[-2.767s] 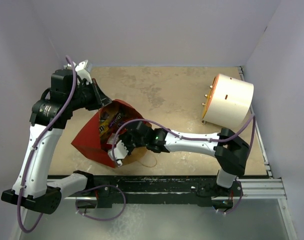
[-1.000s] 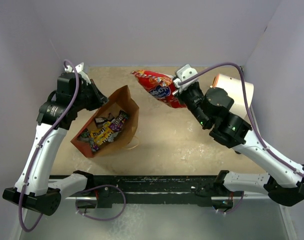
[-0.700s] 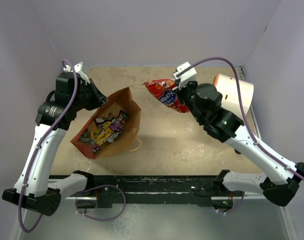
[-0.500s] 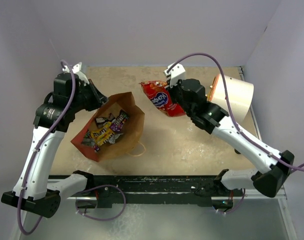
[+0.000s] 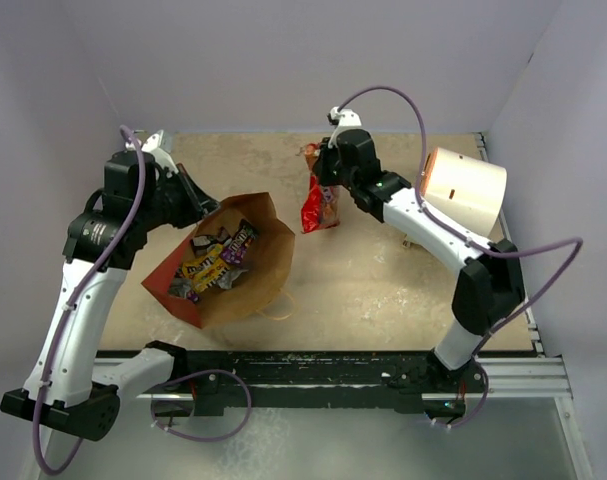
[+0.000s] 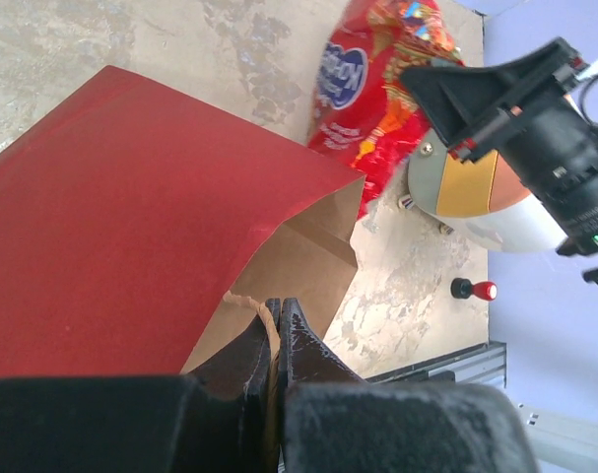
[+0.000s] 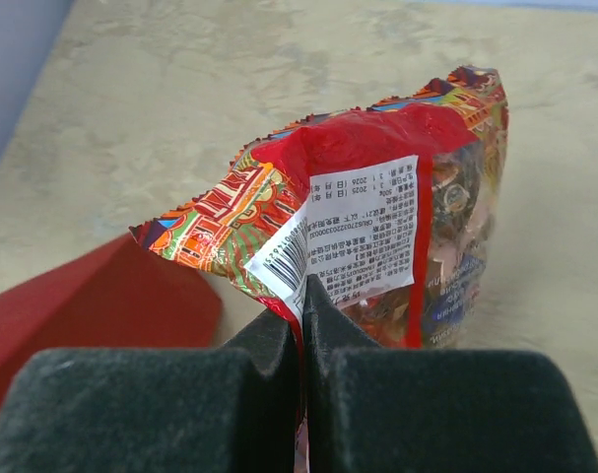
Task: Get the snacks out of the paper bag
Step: Place the snack at the center of the board.
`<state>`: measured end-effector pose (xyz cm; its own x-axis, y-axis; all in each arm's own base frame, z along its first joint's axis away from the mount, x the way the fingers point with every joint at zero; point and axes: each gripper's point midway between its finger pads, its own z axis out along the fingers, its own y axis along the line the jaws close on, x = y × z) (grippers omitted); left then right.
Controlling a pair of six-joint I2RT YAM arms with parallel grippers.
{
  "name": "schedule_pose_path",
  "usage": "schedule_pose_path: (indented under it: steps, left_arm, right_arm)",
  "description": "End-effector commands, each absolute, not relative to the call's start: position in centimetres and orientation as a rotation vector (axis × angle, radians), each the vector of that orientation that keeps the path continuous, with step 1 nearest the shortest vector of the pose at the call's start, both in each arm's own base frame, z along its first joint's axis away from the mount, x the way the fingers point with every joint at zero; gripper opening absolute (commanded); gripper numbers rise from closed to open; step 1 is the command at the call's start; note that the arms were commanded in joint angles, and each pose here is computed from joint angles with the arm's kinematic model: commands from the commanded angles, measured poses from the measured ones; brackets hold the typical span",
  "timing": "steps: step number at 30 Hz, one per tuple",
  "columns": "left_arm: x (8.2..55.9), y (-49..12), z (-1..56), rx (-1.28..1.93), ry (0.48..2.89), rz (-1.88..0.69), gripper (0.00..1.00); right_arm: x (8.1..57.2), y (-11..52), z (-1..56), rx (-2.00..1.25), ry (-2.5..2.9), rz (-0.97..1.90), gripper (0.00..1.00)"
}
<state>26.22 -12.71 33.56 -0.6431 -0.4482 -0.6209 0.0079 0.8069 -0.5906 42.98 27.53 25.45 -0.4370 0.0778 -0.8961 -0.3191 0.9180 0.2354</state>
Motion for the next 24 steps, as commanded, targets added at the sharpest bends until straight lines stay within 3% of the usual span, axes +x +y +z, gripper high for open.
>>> schedule_pose_path:
  steps: [1,9,15,20,24]
  left_arm:
    - [25.7,-12.4,35.1,-0.328,2.120,-0.724,0.00]
    - [26.5,-12.3,35.0,-0.311,2.137,-0.691,0.00]
    - [27.2,-13.2,34.8,-0.267,2.162,-0.717,0.00]
    - [27.7,-13.8,34.3,-0.252,2.165,-0.745,0.00]
    - [28.3,-14.4,34.1,-0.233,2.171,-0.773,0.00]
  right_arm:
    - [43.8,32.2,36.8,-0.094,1.658,0.906,0.00]
    - [47.3,27.9,33.3,0.095,1.734,0.974,0.00]
    - [48.7,19.4,24.0,0.141,1.987,0.441,0.00]
    - [47.3,17.2,22.5,-0.054,2.105,0.221,0.22]
    - [45.5,15.2,24.0,-0.050,2.090,0.143,0.33]
